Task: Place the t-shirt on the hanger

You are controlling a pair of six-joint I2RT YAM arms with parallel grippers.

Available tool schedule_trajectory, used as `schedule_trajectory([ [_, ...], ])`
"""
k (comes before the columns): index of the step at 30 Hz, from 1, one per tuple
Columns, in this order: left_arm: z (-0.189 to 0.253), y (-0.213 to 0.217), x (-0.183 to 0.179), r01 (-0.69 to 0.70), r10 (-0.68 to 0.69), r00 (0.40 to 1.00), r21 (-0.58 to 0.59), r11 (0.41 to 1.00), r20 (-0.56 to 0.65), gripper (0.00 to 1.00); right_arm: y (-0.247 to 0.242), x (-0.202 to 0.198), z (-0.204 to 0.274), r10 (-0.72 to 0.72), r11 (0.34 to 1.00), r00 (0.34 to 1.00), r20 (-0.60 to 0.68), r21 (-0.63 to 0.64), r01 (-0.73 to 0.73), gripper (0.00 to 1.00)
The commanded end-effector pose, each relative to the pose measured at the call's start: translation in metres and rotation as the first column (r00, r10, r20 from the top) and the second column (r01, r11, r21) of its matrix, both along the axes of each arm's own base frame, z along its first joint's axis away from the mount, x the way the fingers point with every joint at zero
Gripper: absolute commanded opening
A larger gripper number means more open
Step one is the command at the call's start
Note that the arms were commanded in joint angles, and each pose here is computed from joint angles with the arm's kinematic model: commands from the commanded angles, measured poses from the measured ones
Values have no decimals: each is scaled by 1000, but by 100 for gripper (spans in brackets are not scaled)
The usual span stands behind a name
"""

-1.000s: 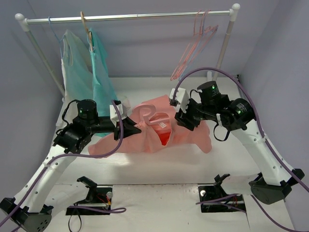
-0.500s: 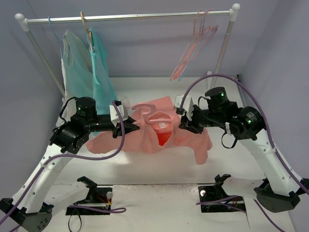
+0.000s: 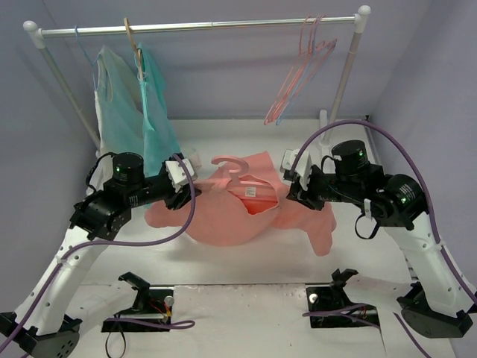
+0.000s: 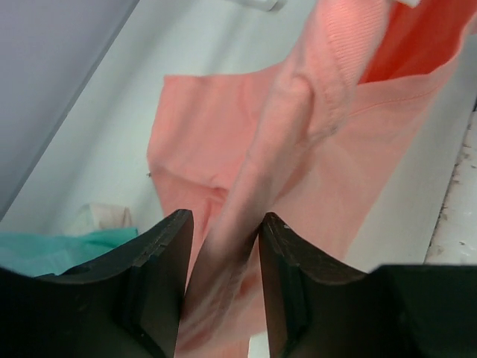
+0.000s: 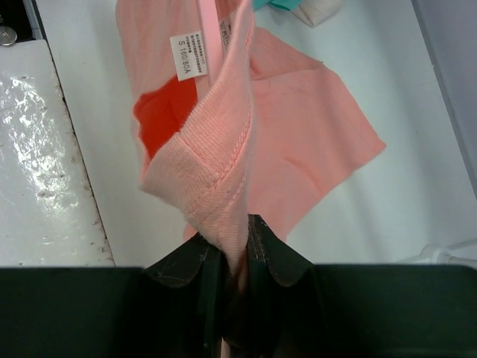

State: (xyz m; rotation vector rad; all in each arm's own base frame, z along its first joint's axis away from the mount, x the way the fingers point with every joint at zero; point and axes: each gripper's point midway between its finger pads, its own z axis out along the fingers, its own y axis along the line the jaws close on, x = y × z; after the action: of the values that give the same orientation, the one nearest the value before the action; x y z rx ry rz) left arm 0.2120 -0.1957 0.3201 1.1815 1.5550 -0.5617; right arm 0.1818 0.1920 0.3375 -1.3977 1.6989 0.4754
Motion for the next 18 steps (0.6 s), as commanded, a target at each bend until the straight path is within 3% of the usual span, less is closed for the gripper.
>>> schedule_trajectory([
  [1, 22, 16, 19, -115, 114, 990, 16, 993, 80, 41, -7, 13, 26, -78, 996, 993, 85, 55, 73, 0],
  [4, 28, 21, 28, -159, 156, 984, 25, 987, 83, 51, -7, 12, 26, -76, 996, 993, 85, 56, 72, 0],
  [10, 49, 23, 40, -210, 210, 974, -5, 978, 89, 56, -11, 16, 26, -108, 993, 989, 97, 50, 103, 0],
  [18, 99, 24, 40, -298, 318, 946, -219, 929, 60, 59, -8, 26, 86, -191, 960, 952, 238, 246, 131, 0],
])
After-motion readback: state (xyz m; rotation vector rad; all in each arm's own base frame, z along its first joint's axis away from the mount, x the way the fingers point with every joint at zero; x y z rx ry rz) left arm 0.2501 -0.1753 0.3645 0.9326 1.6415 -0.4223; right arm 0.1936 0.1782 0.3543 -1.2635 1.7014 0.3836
